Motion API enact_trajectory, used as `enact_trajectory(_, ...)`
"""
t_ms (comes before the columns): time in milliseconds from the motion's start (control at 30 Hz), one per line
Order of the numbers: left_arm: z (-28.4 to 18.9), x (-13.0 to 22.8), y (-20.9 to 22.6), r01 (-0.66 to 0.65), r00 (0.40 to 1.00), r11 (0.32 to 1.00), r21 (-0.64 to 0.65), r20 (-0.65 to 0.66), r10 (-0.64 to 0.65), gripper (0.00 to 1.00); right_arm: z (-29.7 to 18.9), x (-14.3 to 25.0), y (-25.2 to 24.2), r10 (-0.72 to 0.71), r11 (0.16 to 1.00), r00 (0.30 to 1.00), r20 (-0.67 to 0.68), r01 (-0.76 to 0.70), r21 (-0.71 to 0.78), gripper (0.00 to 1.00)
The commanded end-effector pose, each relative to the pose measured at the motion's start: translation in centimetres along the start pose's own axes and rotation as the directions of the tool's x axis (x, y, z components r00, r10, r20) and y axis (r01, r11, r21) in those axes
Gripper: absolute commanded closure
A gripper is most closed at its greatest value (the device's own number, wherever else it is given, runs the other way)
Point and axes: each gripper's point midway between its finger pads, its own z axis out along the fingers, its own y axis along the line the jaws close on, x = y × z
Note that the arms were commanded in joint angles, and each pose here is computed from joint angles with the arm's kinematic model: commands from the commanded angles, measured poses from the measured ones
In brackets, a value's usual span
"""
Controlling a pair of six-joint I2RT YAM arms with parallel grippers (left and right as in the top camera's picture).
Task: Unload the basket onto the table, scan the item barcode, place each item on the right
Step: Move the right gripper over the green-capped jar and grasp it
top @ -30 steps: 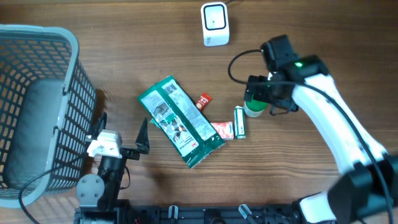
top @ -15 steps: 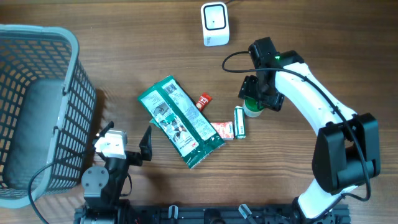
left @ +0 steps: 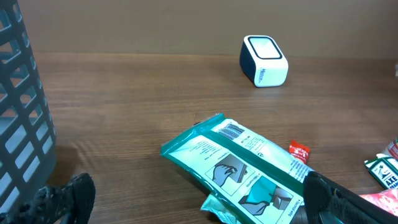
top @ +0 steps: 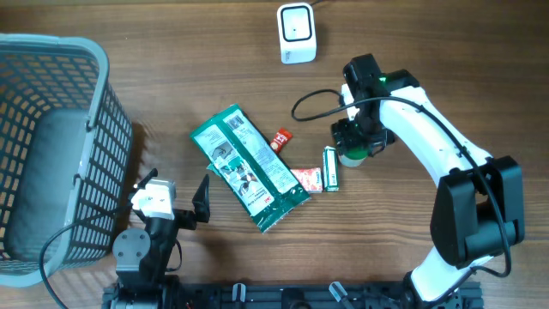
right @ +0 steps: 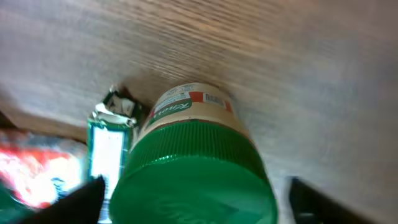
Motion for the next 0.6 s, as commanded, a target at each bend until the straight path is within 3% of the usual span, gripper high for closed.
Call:
enact_trajectory(0, 0.1, 0.2, -0.2, 0.01, 1.0, 1.0, 0.011, -0.005, -0.01, 0.0, 0.2, -0.6, -2.1, -0.169, 0.978, 0.985, -0.022, 0.17, 0.124, 0.01)
enact_trajectory(133, 0.1, 0.2, -0.2, 0.01, 1.0, 1.0, 0.011, -0.005, -0.01, 0.0, -2.2, -0.6, -2.1, -0.073, 0.989, 0.997, -0.02, 0.075, 0.123, 0.0)
enact_trajectory(267, 0.1, 0.2, -0.2, 0.01, 1.0, 1.0, 0.011, -0.005, -0.01, 0.0, -8.4, -1.1, -1.9, 0.207, 0.973, 0.978, 0.02, -0.208, 0.101, 0.0)
enact_trajectory(367, 0.1, 0.2, -0.2, 0.01, 1.0, 1.0, 0.011, -0.005, -0.01, 0.0, -11.9, -3.0, 1.2, 0.449, 0.89, 0.892, 0.052, -0.442, -0.111, 0.0)
enact_trajectory(500, 0.1, 0.2, -0.2, 0.01, 1.0, 1.0, 0.011, -0.005, -0.01, 0.0, -12.8, -3.8, 5.0, 0.41, 0.862, 0.912, -0.002, -0.388, -0.325, 0.0)
enact_trajectory(533, 0.1, 0.2, -0.2, 0.01, 1.0, 1.0, 0.011, -0.005, -0.01, 0.0, -12.8, -4.3, 4.8, 0.463, 0.839, 0.886, -0.002, -0.439, -0.323, 0.0)
enact_trajectory(567, 0.1, 0.2, -0.2, 0.01, 1.0, 1.0, 0.011, -0.005, -0.01, 0.0, -12.5, -3.7, 4.6, 0.596, 0.754, 0.8, -0.072, -0.588, -0.294, 0.0)
